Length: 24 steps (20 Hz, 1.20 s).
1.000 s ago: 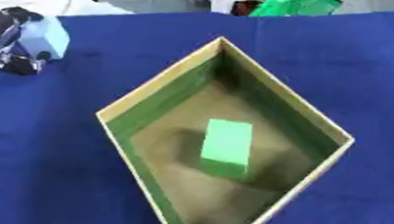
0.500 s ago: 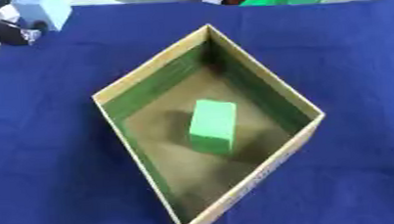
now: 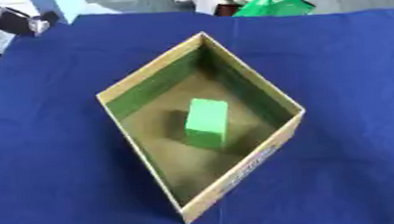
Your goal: Pick up objects on the table and place them in the box.
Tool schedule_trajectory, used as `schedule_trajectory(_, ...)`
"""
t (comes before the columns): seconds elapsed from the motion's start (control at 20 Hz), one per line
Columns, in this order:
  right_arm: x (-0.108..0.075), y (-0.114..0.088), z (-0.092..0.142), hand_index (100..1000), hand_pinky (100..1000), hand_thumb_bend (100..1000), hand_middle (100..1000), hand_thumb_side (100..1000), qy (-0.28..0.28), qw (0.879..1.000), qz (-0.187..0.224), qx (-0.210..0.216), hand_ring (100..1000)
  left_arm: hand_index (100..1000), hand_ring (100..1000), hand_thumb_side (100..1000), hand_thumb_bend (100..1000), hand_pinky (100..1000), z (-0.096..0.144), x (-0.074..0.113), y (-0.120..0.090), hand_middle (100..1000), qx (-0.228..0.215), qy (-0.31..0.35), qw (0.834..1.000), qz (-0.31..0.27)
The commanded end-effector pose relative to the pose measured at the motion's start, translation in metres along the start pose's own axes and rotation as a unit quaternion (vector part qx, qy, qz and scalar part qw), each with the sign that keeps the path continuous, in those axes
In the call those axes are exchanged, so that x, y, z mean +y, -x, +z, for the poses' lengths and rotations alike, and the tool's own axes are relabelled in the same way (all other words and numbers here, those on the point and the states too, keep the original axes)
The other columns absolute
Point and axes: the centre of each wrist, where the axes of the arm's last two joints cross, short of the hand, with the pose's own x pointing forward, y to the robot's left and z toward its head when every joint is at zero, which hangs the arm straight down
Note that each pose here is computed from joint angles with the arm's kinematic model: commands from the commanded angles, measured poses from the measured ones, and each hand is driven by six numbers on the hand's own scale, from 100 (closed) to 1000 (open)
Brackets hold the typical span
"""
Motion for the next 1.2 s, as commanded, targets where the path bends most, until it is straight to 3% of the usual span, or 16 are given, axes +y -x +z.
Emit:
schedule_trajectory(0.05, 0.001, -0.009, -0.003, 849, 830, 221, 606, 1000, 0.001, 1.000, 0.002, -0.014, 844, 812, 678, 100, 222, 645, -0.010, 0.016, -0.026, 700, -0.067, -0.017, 0.997, -0.015)
schedule_trajectory(0.1, 0.002, -0.009, -0.001, 849, 830, 261, 607, 1000, 0.001, 1.000, 0.001, -0.013, 844, 811, 676, 100, 225, 643, -0.013, 0.015, -0.036, 698, -0.085, -0.018, 0.996, -0.011)
schedule_trajectory(0.15, 0.002, -0.009, 0.000, 849, 830, 223, 607, 1000, 0.001, 1.000, 0.001, -0.011, 844, 811, 674, 100, 215, 641, -0.016, 0.015, -0.046, 694, -0.102, -0.019, 0.995, -0.007)
schedule_trajectory(0.35, 0.004, -0.008, 0.006, 849, 830, 228, 608, 1000, 0.005, 1.000, 0.000, -0.002, 844, 802, 659, 100, 200, 627, -0.025, 0.009, -0.087, 677, -0.156, -0.036, 0.987, 0.021)
schedule_trajectory(0.6, 0.003, -0.009, 0.012, 849, 829, 234, 609, 1000, 0.011, 1.000, 0.002, 0.006, 844, 802, 664, 100, 214, 629, -0.027, 0.004, -0.134, 683, -0.192, -0.045, 0.980, 0.031)
schedule_trajectory(0.85, 0.000, -0.010, 0.015, 848, 829, 236, 608, 1000, 0.017, 1.000, 0.007, 0.010, 844, 795, 653, 100, 229, 615, -0.024, -0.015, -0.167, 672, -0.191, -0.043, 0.980, 0.044)
schedule_trajectory(1.2, -0.004, -0.008, 0.015, 848, 830, 234, 606, 1000, 0.022, 1.000, 0.012, 0.015, 845, 797, 653, 100, 246, 613, -0.020, -0.057, -0.188, 673, -0.173, -0.016, 0.983, 0.052)
